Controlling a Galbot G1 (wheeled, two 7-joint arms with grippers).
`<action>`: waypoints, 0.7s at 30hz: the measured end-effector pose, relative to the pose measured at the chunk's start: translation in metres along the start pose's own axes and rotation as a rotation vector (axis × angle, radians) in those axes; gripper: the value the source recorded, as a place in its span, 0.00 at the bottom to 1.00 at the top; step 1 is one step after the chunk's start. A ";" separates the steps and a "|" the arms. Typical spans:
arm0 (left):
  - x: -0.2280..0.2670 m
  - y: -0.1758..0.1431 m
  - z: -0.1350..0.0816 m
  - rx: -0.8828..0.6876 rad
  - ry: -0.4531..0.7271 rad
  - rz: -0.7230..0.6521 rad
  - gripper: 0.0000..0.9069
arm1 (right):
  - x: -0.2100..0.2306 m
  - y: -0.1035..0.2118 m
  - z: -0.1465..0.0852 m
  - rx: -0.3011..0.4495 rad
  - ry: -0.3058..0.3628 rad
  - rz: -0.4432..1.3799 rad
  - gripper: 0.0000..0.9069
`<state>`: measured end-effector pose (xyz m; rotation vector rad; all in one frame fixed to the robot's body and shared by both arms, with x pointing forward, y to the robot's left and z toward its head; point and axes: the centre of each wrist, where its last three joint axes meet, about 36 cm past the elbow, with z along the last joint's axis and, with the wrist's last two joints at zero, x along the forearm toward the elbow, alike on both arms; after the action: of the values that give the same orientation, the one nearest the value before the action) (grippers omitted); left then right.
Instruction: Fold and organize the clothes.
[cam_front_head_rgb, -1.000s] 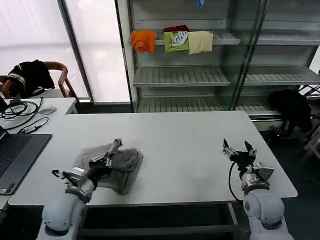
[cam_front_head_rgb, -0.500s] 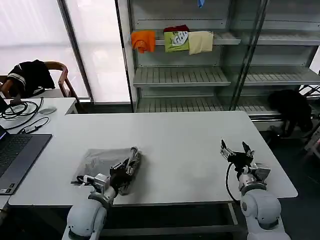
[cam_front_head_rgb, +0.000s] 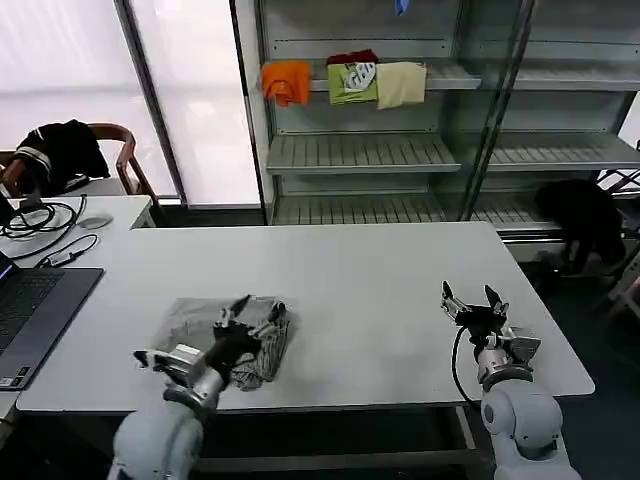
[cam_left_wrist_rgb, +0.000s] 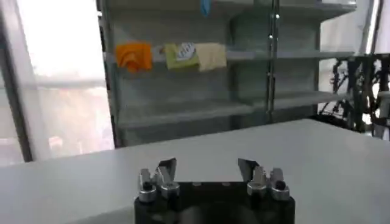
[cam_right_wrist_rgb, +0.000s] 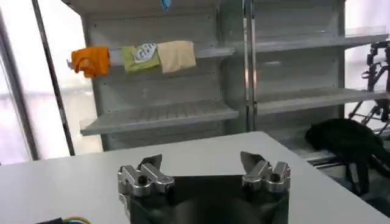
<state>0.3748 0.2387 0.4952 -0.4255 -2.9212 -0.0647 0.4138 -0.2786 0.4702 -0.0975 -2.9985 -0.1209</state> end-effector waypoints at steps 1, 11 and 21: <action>0.002 0.011 -0.001 0.001 -0.003 -0.018 1.00 | 0.000 0.000 0.000 0.000 0.000 -0.001 1.00; 0.010 0.121 0.026 0.044 0.082 -0.186 1.00 | -0.004 0.011 0.000 -0.001 0.001 -0.014 1.00; 0.007 0.162 0.063 0.118 0.153 -0.243 1.00 | -0.003 0.014 0.000 0.004 0.004 -0.014 1.00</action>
<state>0.4032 0.4002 0.4374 -0.0441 -2.7908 0.0398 0.4173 -0.2645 0.4704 -0.0755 -2.9961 -0.1159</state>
